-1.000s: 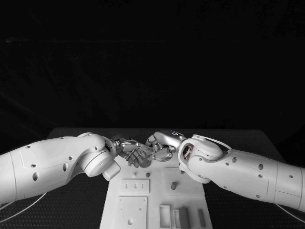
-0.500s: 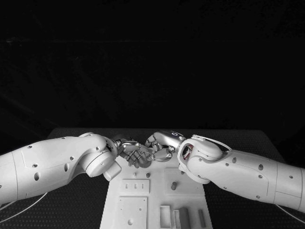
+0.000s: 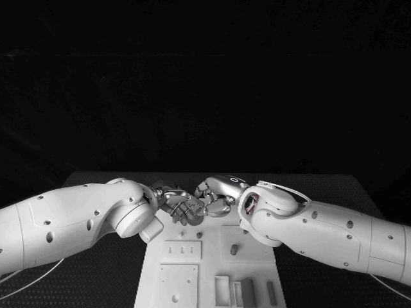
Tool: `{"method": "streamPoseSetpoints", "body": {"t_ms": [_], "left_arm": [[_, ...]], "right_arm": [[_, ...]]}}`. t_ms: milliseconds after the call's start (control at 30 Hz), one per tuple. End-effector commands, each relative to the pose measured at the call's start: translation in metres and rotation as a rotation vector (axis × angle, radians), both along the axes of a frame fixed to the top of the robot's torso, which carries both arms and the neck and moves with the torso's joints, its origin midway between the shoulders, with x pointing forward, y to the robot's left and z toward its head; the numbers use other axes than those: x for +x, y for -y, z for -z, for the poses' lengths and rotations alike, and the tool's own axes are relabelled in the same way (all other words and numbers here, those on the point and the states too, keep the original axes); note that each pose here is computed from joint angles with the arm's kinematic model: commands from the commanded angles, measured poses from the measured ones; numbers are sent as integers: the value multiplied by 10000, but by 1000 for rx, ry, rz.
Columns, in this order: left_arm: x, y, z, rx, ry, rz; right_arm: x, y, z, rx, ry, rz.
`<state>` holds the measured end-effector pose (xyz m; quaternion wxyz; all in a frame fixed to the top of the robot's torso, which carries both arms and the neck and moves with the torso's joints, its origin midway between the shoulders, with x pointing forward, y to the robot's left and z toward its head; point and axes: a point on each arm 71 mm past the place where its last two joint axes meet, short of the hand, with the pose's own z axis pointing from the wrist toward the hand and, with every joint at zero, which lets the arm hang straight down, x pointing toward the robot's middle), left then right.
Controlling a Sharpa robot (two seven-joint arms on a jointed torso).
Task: Assemble the parts on the task board
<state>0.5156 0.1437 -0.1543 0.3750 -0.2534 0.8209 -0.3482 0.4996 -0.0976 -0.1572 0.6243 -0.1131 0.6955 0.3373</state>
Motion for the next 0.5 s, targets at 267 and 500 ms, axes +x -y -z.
{"method": "streamPoseSetpoints", "body": {"t_ms": [267, 500], "left_arm": [[6, -15, -26, -33, 1, -19], [5, -38, -23, -38, -7, -25]], "right_arm": [[-7, -17, 18, -22, -3, -13], [0, -9, 19, -22, -2, -8]]}}
